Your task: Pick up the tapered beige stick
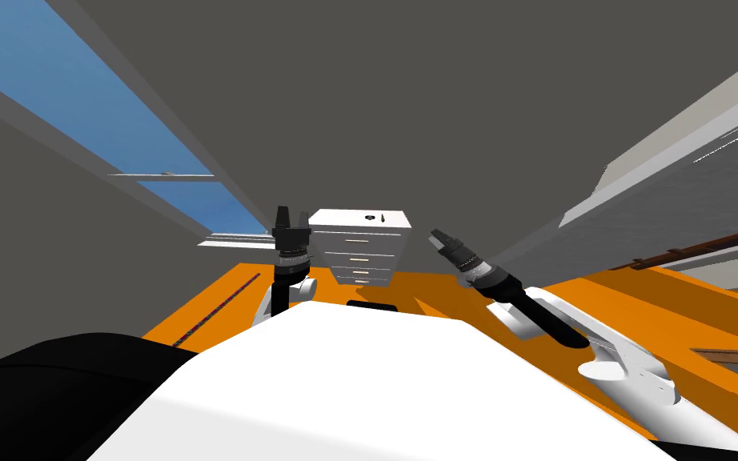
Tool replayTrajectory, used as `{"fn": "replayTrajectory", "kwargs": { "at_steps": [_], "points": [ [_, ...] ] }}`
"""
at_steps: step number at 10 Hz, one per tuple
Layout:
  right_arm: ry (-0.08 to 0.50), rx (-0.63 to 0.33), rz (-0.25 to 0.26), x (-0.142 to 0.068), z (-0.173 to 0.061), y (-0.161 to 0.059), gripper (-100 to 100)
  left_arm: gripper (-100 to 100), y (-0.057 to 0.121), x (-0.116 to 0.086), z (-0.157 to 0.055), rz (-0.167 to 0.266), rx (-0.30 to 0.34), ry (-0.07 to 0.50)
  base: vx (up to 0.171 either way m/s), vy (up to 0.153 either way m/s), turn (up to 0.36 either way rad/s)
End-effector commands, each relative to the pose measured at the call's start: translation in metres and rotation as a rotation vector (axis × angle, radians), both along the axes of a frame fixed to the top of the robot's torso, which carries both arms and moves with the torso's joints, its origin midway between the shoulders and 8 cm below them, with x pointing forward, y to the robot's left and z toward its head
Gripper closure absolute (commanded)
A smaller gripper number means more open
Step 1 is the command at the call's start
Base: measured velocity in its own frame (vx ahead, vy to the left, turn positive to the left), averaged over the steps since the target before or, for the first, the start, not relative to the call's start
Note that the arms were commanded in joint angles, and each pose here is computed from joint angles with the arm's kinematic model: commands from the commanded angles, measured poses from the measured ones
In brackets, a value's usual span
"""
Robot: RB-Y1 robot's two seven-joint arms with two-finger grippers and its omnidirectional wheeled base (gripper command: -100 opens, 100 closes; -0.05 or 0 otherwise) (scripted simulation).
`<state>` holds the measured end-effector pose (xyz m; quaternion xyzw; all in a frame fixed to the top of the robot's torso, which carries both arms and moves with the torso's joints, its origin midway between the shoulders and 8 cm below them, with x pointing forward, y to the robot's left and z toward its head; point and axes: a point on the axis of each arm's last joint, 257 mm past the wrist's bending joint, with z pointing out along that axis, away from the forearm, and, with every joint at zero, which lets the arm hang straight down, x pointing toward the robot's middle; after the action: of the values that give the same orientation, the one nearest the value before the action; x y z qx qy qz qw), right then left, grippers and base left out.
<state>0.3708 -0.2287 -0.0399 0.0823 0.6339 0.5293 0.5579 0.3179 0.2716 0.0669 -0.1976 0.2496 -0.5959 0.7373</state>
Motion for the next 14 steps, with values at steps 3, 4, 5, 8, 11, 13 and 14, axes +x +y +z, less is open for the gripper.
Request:
{"fn": "replayTrajectory", "kwargs": {
  "at_steps": [3, 4, 5, 8, 11, 13, 14],
  "points": [
    [0.034, -0.08, 0.035, 0.001, -0.007, 0.0, -100, 0, 0.0, 0.0, 0.0, 0.0, 0.0, 0.0, 0.009, 0.022, 0.0],
    [0.036, -0.088, 0.039, 0.001, -0.007, 0.001, -100, 0, 0.0, 0.0, 0.0, 0.0, 0.0, 0.0, 0.0, 0.0, 0.0],
    [0.06, -0.106, 0.04, 0.005, -0.01, -0.003, -100, 0, 0.0, 0.0, 0.0, 0.0, 0.0, 0.0, 0.012, 0.023, 0.006],
    [0.093, -0.166, 0.06, 0.007, -0.015, -0.005, -100, 0, 0.0, 0.0, 0.0, 0.0, 0.0, 0.0, 0.013, 0.023, 0.002],
    [0.128, -0.227, 0.079, 0.01, -0.02, -0.007, -100, 0, 0.0, 0.0, 0.0, 0.0, 0.0, 0.0, 0.012, 0.027, 0.004],
    [0.138, -0.282, 0.105, 0.009, -0.024, -0.004, -100, 0, 0.0, 0.0, 0.0, 0.0, 0.0, 0.0, 0.015, 0.027, -0.001],
    [0.139, -0.29, 0.109, 0.009, -0.024, -0.003, -100, 0, 0.0, 0.0, 0.0, 0.0, 0.0, 0.0, 0.0, 0.0, 0.0]
  ]
}}
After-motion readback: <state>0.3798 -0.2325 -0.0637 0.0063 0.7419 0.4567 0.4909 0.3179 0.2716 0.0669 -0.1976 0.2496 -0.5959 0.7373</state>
